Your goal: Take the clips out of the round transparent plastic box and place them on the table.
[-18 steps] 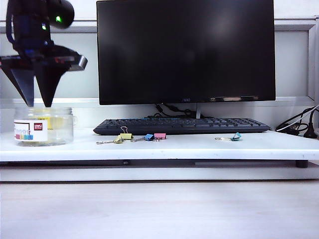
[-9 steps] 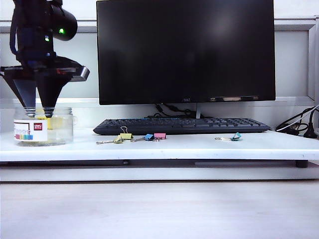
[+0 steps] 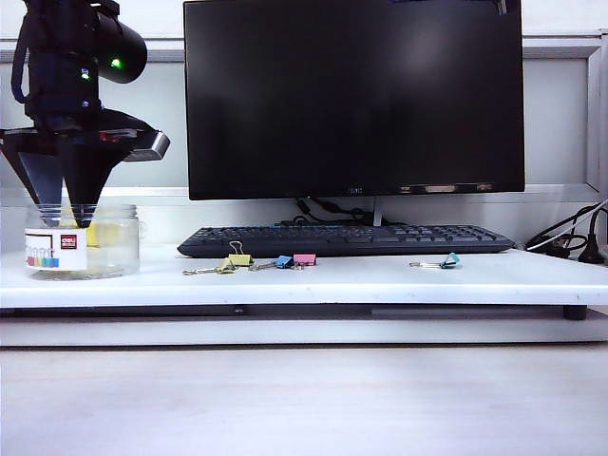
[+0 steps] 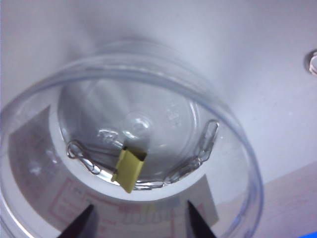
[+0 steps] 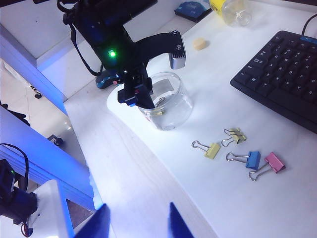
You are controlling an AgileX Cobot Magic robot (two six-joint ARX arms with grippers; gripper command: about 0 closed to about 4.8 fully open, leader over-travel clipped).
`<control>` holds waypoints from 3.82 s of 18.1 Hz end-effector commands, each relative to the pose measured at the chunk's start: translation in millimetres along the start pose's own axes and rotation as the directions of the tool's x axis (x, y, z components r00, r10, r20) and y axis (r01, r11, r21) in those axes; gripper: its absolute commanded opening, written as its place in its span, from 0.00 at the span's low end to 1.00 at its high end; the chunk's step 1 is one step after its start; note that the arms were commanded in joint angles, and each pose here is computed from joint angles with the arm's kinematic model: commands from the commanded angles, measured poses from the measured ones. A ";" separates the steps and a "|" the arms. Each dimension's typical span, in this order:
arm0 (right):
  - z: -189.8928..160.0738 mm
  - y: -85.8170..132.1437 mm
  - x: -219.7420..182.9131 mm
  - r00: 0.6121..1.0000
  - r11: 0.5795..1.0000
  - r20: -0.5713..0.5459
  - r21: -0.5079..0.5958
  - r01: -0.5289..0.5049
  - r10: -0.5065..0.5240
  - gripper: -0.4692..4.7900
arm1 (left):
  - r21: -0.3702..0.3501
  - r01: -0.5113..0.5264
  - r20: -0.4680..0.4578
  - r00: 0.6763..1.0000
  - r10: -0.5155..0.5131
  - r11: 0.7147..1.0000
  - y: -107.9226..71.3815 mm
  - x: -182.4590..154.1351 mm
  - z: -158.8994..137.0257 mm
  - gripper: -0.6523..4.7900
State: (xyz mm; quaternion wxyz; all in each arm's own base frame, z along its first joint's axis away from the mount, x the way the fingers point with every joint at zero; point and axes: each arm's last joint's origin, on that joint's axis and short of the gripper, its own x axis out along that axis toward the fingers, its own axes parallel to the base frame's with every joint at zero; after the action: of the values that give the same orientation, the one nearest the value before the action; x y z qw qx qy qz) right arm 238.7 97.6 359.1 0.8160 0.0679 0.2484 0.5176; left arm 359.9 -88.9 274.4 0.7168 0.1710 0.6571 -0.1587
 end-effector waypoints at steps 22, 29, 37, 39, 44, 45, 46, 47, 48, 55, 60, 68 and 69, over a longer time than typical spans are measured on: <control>0.5 1.0 -0.7 1.000 1.000 0.001 -0.008 -0.003 0.003 0.38 | 0.012 -0.103 -0.135 0.985 0.104 0.995 5.6 32.5 8.7 0.56; 0.7 1.0 -0.7 1.000 1.000 0.002 -0.014 -0.003 0.003 0.38 | 0.010 -0.159 -0.096 0.983 0.159 0.987 8.0 32.4 13.3 0.56; 0.7 1.0 -0.7 1.000 1.000 0.002 -0.019 -0.002 0.002 0.38 | -0.008 -0.173 0.007 0.985 0.174 0.985 9.6 32.2 23.4 0.56; 0.7 1.0 -0.7 1.000 1.000 0.002 -0.021 -0.002 0.002 0.38 | -0.015 -0.141 0.068 0.988 0.142 0.990 9.2 31.9 28.7 0.56; -1.3 -0.4 -0.2 1.000 0.999 -0.006 -0.028 0.024 -0.024 0.38 | -0.013 -0.164 0.055 0.985 0.164 0.986 10.4 6.2 28.7 0.56; -2.7 -1.0 0.4 1.000 0.999 -0.010 -0.025 0.023 -0.024 0.38 | -0.025 -0.166 0.055 0.984 0.168 0.986 10.5 0.1 28.1 0.56; -5.2 -1.8 1.1 1.000 1.000 -0.020 -0.015 0.023 -0.024 0.38 | -0.037 -0.169 0.058 0.984 0.171 0.985 10.7 -4.4 28.0 0.56; -7.2 -2.5 1.8 0.999 1.000 -0.026 -0.008 0.023 -0.023 0.38 | -0.040 -0.167 0.049 0.984 0.169 0.985 10.5 -7.3 26.8 0.56; -12.6 -4.2 3.4 0.999 1.000 -0.044 0.011 0.022 -0.021 0.38 | -0.041 -0.160 0.017 0.987 0.161 0.986 9.7 -6.8 23.8 0.56; -19.4 -6.6 5.8 0.998 0.999 -0.060 0.029 0.013 -0.011 0.38 | -0.057 -0.150 -0.038 0.988 0.148 0.987 8.6 -5.7 18.8 0.56; -19.0 -6.6 5.8 0.998 1.000 -0.057 0.026 0.013 -0.011 0.38 | -0.064 -0.148 -0.056 0.988 0.144 0.987 8.8 -0.6 20.1 0.56; -18.9 -6.6 5.8 0.998 1.000 -0.057 0.029 0.013 -0.011 0.38 | -0.107 -0.139 -0.119 0.985 0.126 0.984 9.0 17.0 24.2 0.56; -18.9 -6.6 5.8 0.998 1.000 -0.057 0.028 0.013 -0.011 0.38 | -0.121 -0.131 -0.132 0.985 0.115 0.984 8.5 17.8 23.4 0.56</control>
State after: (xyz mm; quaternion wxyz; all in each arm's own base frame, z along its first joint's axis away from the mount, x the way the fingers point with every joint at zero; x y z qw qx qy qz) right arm 237.2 96.7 335.3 0.8094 0.0661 0.2901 0.5062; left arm 387.4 -91.6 258.3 0.6956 0.1809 0.6925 -0.0624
